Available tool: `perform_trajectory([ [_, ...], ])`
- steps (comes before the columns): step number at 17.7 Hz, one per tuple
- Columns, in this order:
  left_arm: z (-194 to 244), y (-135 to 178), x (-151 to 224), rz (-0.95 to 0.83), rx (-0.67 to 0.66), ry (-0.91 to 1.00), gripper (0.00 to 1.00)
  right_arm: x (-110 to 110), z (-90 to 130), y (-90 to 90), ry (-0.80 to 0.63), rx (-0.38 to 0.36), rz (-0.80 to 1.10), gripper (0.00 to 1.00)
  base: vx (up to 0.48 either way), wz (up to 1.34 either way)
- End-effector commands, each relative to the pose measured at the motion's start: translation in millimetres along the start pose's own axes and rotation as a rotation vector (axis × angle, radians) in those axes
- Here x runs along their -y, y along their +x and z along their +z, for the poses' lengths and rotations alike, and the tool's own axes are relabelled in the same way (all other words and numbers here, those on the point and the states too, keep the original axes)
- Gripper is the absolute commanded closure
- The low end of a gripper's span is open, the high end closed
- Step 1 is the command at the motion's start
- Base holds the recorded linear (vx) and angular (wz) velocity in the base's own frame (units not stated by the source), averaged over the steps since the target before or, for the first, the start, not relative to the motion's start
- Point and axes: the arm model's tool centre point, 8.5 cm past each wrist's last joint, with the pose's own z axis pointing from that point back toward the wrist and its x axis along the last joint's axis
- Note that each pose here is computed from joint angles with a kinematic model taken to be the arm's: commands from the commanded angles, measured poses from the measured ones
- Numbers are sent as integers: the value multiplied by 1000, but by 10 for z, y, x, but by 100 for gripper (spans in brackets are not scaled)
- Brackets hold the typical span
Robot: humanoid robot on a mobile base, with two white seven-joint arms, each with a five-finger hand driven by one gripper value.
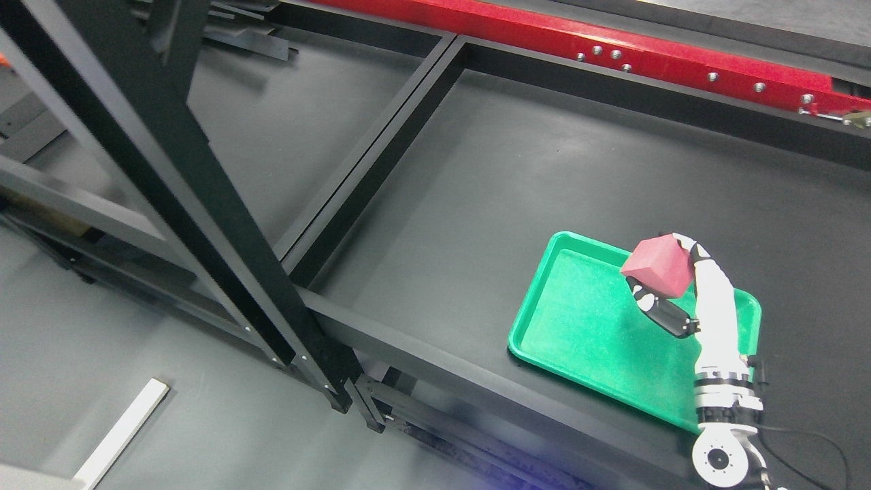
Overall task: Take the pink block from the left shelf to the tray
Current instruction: 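Carry the pink cube in the right hand toward the blue tray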
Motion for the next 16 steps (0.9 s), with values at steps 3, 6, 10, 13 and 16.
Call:
perform_trajectory([
  [3, 16, -51, -116, -4, -8, 18, 0, 374, 59, -130, -121, -58, -119, 94, -70, 189],
  [6, 16, -51, -116, -4, -8, 18, 0, 404, 92, -94, -130, -49, -141, 94, -53, 230],
  [10, 16, -51, -116, -4, -8, 18, 0, 458, 81, -38, -156, -28, -161, 94, -45, 287],
  [13, 16, -51, -116, -4, -8, 18, 0, 489, 72, -2, -166, -21, -180, 94, -50, 358],
  [16, 16, -51, -116, -4, -8, 18, 0, 520, 78, 7, -175, -20, -191, 93, -69, 428],
])
